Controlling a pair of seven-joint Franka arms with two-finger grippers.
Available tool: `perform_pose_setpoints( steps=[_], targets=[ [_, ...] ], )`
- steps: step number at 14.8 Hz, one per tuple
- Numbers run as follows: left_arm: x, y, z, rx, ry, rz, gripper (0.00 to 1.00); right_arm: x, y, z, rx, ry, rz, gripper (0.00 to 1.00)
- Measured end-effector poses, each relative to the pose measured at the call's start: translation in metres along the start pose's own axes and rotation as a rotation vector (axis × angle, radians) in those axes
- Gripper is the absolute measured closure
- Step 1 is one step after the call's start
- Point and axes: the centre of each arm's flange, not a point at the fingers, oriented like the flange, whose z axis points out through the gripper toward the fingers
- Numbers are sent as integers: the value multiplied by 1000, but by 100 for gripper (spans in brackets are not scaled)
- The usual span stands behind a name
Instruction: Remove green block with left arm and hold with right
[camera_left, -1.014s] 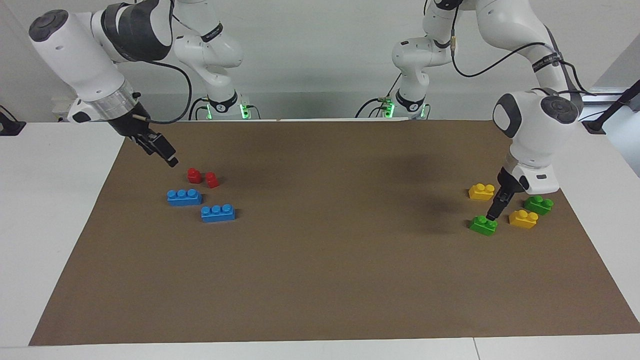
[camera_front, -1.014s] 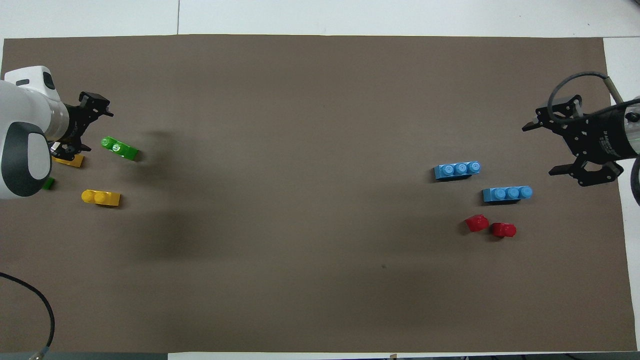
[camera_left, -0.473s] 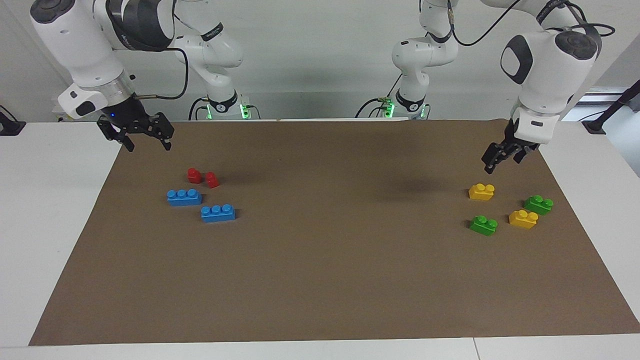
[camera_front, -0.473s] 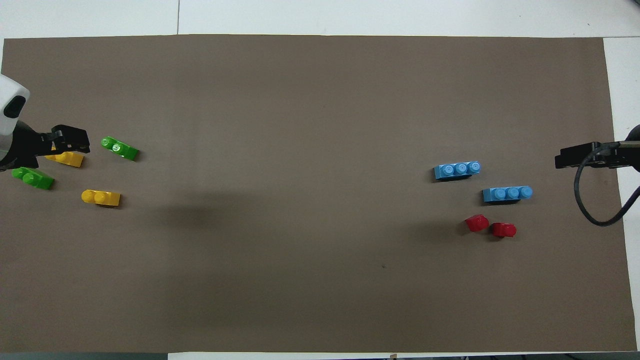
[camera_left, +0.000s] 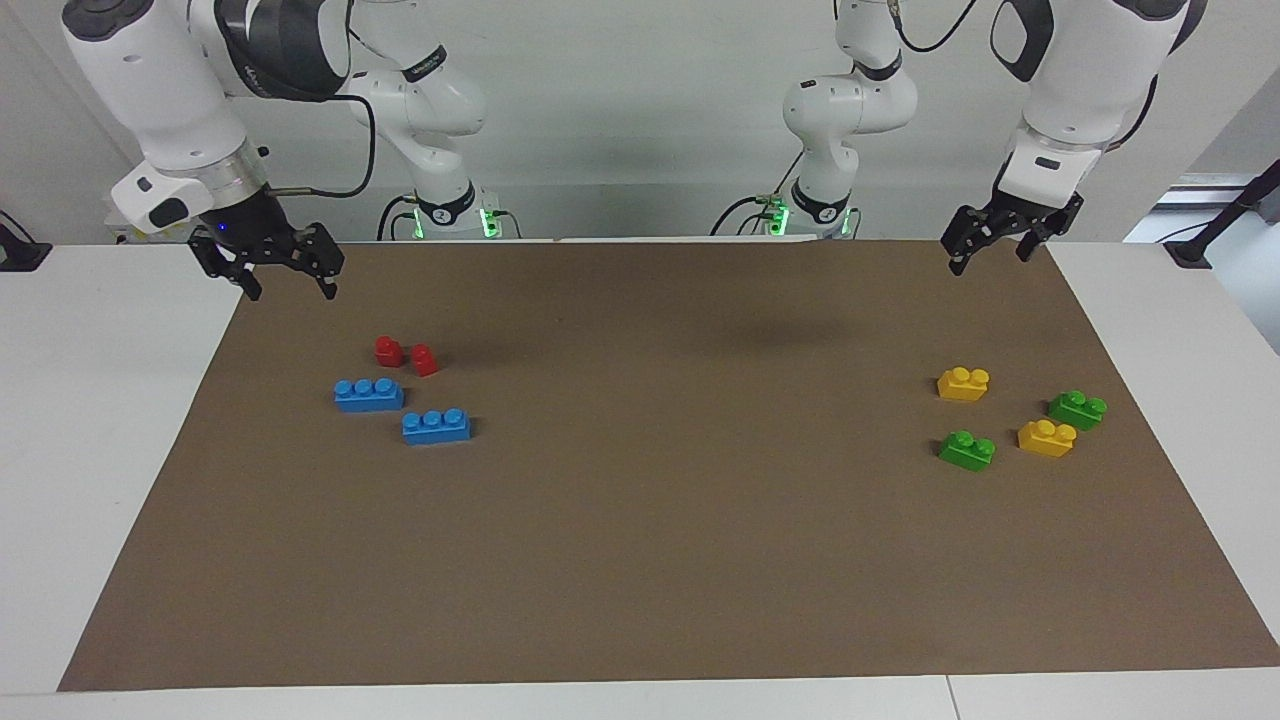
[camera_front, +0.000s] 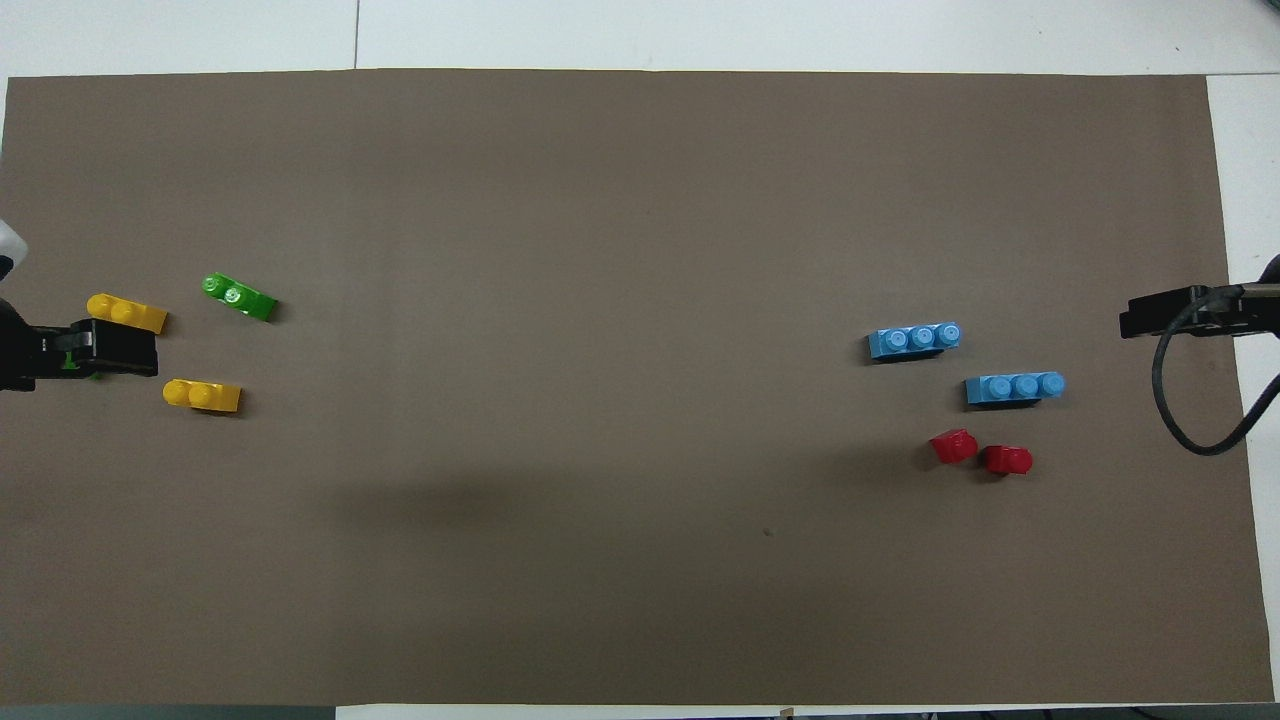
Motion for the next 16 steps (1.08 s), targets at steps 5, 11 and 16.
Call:
perform_pose_setpoints(
  steps=[5,11,16],
  targets=[
    [-1,3,1,-48,-14,34,0,-5,-9,4,-2,-46,-18,0],
    [-1,5,1,-53,-13,40,0,-6,-9,-2,-2,-57,-18,0],
    [0,9,0,-59,-3,65,0,-7,-9,-5,-1,-63,-18,0]
  ],
)
